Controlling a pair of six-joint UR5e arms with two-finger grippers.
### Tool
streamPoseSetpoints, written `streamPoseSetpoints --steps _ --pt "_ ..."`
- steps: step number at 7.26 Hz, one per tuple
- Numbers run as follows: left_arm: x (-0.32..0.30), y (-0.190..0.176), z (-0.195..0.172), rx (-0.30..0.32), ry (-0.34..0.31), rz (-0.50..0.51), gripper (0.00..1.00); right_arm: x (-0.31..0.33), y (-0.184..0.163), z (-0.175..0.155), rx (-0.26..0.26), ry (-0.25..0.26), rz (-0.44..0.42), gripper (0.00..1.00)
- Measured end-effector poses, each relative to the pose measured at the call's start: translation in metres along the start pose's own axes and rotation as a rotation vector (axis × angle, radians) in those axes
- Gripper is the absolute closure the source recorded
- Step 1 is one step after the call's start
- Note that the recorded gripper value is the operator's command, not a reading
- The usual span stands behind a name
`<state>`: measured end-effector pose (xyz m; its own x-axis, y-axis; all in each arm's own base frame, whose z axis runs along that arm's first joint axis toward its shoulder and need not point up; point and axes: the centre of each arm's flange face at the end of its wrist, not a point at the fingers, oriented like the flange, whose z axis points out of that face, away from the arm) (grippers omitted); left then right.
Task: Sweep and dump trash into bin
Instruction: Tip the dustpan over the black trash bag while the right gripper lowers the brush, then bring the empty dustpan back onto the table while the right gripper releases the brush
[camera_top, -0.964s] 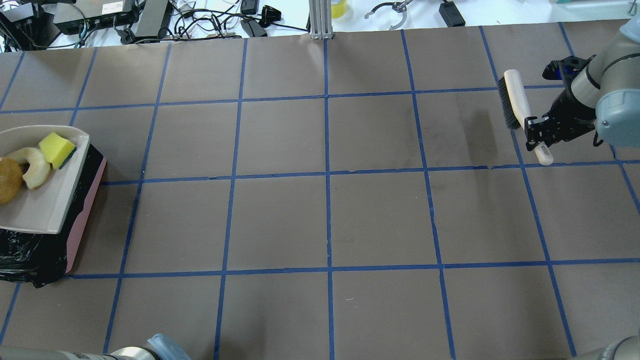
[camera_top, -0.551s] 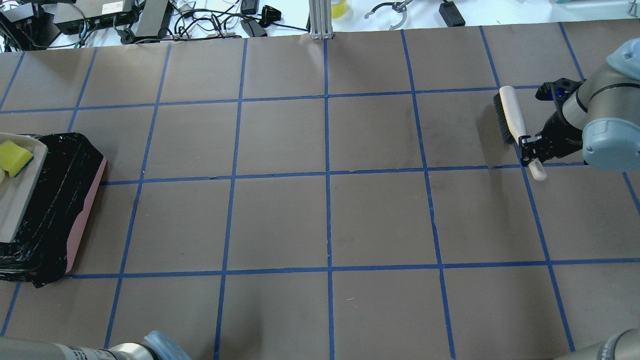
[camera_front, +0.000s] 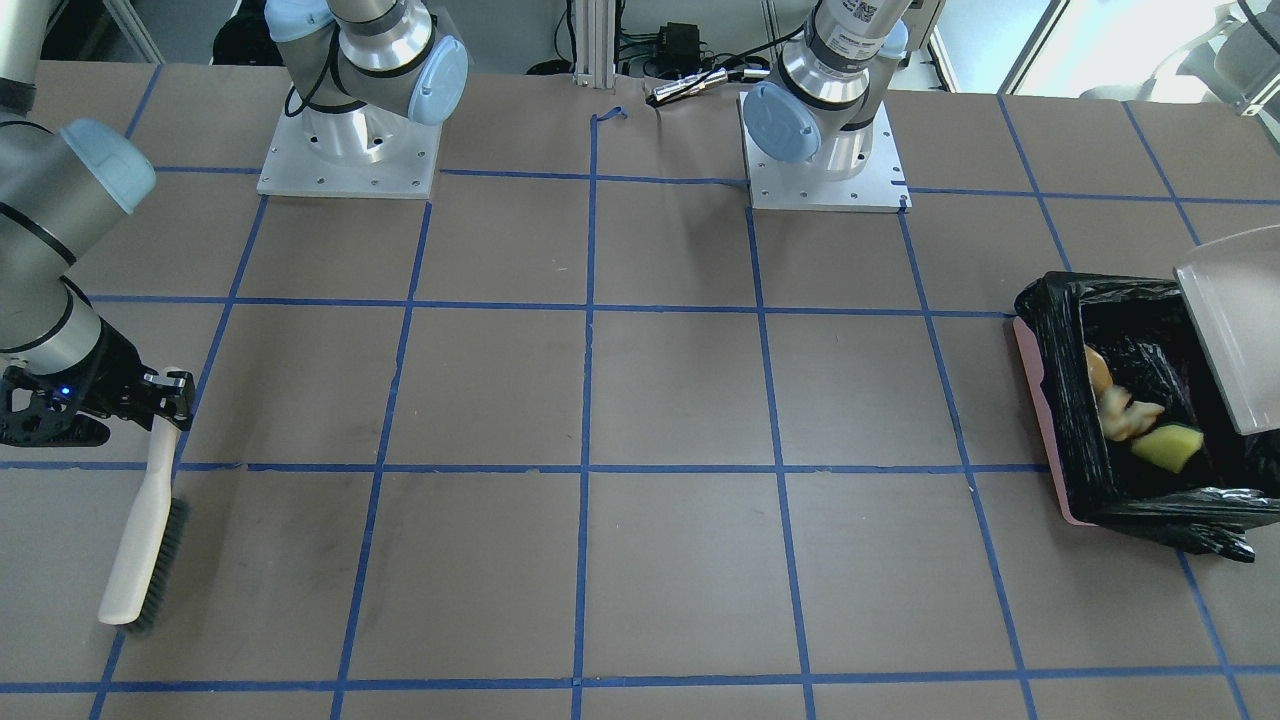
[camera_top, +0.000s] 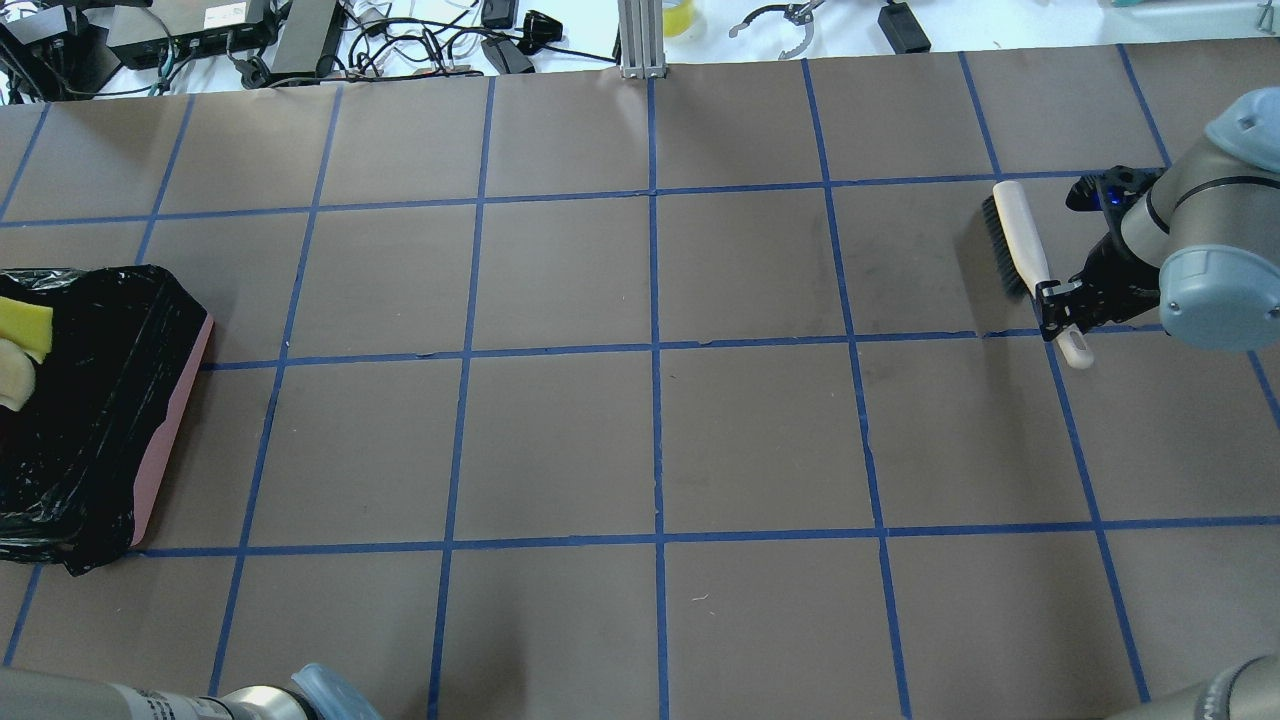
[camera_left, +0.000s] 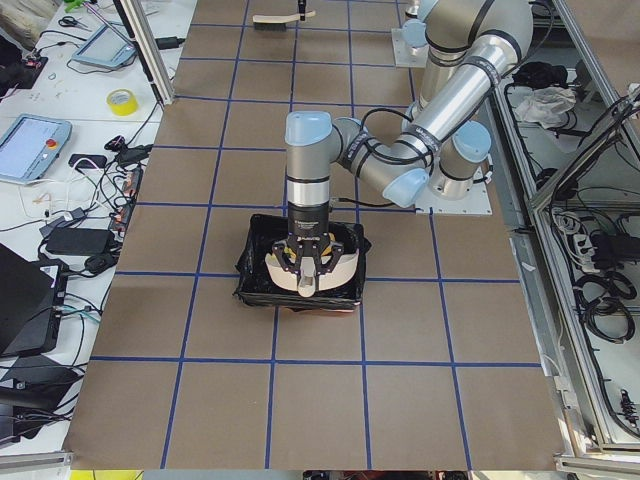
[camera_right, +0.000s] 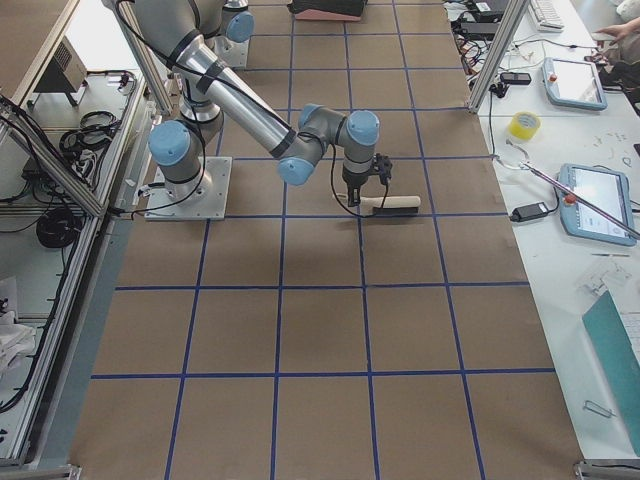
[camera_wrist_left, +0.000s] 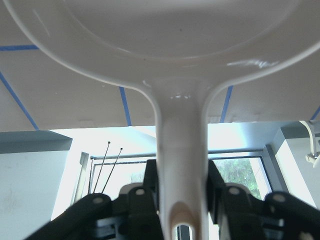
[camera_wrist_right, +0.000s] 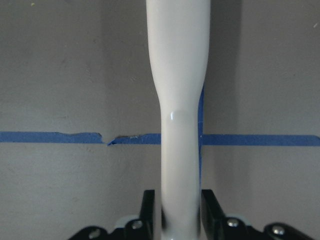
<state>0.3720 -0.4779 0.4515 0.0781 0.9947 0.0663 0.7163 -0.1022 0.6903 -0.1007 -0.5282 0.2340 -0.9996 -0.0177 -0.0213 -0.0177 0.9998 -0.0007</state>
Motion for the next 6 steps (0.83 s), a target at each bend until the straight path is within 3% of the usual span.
streamPoseSetpoints --steps 2,3,4,6 --pt "-0.027 -0.019 -0.034 -0.141 -0.033 0.079 0.76 0.001 -0.002 -0.003 0.009 -0.001 0.001 0.31" --pt "-0.040 -0.028 -0.051 -0.152 -0.101 0.082 0.93 0.003 -0.008 -0.014 0.019 0.004 0.004 0.31" --pt "-0.057 -0.036 -0.069 -0.137 -0.204 0.054 0.96 0.004 -0.015 -0.033 0.023 0.007 0.005 0.29" --pt "-0.092 -0.053 -0.105 -0.063 -0.334 -0.048 1.00 -0.001 -0.029 -0.080 0.001 -0.001 0.002 0.25"
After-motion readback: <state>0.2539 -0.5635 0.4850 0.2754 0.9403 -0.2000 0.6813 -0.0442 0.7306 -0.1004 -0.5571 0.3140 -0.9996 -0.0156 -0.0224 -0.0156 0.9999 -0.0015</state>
